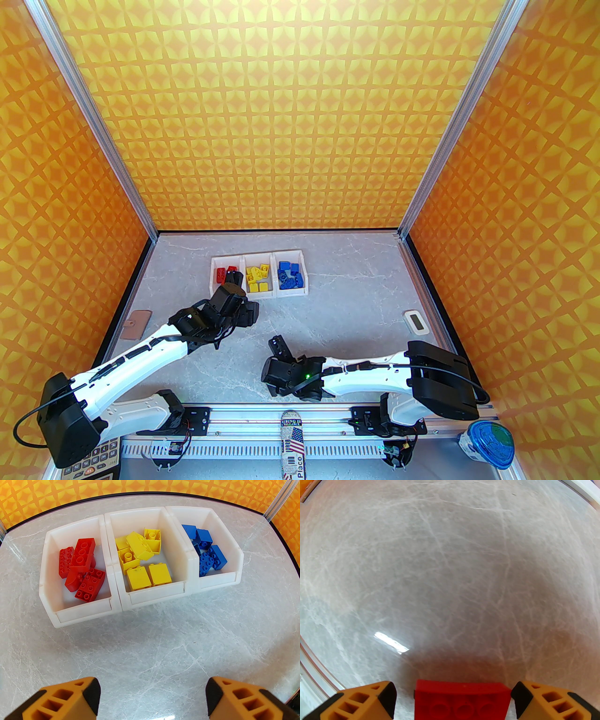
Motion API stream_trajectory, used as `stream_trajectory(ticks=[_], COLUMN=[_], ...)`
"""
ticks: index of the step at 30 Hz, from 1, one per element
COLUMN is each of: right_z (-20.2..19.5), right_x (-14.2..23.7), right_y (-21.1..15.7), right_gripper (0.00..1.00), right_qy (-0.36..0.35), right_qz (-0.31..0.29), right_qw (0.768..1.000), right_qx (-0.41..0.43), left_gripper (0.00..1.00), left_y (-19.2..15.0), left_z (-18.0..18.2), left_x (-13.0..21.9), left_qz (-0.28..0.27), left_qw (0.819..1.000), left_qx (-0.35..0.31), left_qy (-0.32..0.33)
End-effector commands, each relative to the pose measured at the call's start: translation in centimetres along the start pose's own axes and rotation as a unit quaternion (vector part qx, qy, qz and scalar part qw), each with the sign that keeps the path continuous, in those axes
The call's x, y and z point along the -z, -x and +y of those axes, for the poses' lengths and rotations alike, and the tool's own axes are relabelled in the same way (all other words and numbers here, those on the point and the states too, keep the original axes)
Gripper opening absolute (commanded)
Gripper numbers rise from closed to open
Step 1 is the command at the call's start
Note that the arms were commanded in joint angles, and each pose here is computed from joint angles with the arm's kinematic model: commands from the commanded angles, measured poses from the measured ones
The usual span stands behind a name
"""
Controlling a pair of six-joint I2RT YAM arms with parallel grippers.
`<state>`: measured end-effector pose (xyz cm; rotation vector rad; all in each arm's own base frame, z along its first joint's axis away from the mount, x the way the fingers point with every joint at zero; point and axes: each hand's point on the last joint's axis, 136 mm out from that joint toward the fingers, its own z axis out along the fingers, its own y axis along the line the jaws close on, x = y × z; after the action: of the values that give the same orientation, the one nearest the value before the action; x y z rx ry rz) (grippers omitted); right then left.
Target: Sort the legos into containers by color
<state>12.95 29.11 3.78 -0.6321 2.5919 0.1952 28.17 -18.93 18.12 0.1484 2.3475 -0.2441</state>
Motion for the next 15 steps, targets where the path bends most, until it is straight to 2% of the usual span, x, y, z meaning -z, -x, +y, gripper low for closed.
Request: stream_trajectory(ticks=[1,15], right_z=[-0.5,0.4], right_x=[0.5,-0.2], right_y=[0.4,0.1], right_gripper=[0.88,0.89], right_qy=[-0.02,-0.01], right_qz=[-0.006,0.009], right_qw=[1.0,1.0], right_qx=[0.0,0.002], left_gripper=[0.79,0.79], left_y=[0.3,0.1], left_z=[0.6,0.7], left_x=[0.2,0.3], left_qz=[-0.009,-0.007], left_qw=[1.0,1.0], left_qx=[-0.002,-0.003], left_qy=[0.009,0.01])
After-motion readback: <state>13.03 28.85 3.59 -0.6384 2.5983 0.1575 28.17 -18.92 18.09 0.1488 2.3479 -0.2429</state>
